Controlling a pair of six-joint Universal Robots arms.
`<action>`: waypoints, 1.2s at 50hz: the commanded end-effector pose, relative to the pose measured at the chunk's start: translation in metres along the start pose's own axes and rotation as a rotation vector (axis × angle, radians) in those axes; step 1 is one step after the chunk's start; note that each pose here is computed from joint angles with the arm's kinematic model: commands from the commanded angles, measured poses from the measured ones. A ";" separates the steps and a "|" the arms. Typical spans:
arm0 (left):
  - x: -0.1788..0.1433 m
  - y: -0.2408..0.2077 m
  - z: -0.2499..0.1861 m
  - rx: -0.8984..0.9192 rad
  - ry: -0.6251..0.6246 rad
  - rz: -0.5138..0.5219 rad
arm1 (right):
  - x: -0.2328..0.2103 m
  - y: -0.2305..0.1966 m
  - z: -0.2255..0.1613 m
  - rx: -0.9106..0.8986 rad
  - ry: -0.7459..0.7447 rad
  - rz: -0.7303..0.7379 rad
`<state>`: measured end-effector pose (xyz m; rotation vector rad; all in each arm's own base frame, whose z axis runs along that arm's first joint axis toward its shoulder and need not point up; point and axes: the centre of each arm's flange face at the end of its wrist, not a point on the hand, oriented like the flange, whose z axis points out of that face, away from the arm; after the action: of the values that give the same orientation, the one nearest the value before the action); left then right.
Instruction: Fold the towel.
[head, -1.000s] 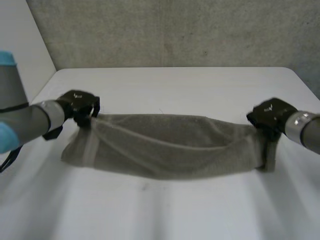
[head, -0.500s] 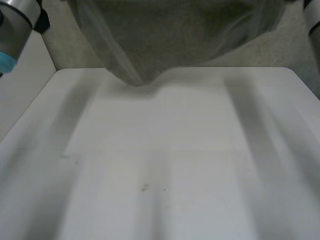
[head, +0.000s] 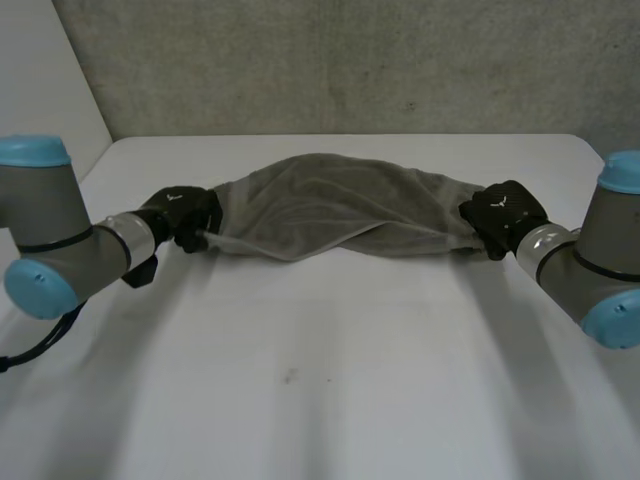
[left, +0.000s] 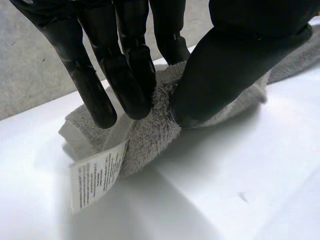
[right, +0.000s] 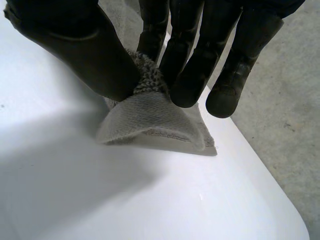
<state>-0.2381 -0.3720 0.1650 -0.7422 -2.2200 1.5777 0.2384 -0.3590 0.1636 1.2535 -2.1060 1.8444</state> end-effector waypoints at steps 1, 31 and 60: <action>0.013 -0.022 -0.044 0.037 -0.007 0.039 | 0.010 -0.021 -0.036 0.011 0.026 0.000; 0.033 -0.034 -0.150 0.092 -0.009 0.084 | 0.069 -0.023 -0.149 -0.051 0.151 -0.081; 0.005 -0.005 -0.012 -0.010 -0.033 0.221 | 0.062 0.052 -0.061 -0.082 0.192 -0.115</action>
<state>-0.2233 -0.3312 0.1792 -0.9941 -2.2467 1.6185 0.1347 -0.3187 0.1753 1.2129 -1.9896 1.6342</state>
